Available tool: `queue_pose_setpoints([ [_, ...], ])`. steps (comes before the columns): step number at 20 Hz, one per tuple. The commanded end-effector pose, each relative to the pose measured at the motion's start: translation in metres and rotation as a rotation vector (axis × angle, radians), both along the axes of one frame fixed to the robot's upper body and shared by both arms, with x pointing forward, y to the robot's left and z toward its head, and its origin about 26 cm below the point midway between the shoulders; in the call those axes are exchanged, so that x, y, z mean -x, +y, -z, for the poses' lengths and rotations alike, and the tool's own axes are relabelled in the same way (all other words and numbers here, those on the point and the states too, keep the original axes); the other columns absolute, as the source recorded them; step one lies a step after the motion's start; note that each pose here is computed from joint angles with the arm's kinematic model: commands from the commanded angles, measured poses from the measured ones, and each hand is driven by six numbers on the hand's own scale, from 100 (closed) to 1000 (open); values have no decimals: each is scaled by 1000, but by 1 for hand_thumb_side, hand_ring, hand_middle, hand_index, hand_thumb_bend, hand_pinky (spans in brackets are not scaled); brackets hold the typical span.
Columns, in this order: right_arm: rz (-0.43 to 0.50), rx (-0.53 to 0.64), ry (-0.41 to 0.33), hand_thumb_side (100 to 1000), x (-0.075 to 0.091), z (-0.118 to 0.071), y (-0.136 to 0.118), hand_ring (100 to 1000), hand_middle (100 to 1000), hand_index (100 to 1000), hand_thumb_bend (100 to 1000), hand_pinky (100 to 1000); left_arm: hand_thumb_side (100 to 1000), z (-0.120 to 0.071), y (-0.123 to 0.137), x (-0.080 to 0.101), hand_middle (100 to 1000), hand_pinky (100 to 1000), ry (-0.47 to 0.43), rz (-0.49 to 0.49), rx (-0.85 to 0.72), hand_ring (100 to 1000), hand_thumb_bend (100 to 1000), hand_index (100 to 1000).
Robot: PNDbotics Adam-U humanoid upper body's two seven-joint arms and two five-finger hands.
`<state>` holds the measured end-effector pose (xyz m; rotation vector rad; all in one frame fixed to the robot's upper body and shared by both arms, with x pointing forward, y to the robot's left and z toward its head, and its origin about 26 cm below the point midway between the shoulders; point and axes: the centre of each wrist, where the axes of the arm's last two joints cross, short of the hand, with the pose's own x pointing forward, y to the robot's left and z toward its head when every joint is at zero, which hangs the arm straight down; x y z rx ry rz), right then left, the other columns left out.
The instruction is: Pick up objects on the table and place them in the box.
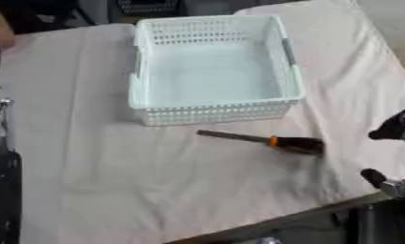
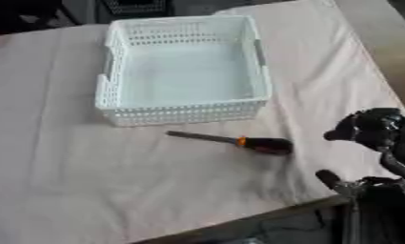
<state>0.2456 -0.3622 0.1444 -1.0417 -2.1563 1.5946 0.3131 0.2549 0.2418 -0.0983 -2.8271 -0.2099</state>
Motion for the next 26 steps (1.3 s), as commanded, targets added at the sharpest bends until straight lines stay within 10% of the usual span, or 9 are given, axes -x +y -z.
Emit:
queue_pose_setpoints([
  [1, -26, 39, -28, 515, -1, -13, 1, 504, 531, 676, 403, 372, 846, -8, -2, 3, 819, 678, -33, 9, -9, 780, 176, 850],
  [26, -124, 60, 9, 533, -56, -32, 0, 500, 529, 684, 392, 369, 850, -6, -6, 3, 819, 678, -20, 35, -28, 779, 172, 849],
])
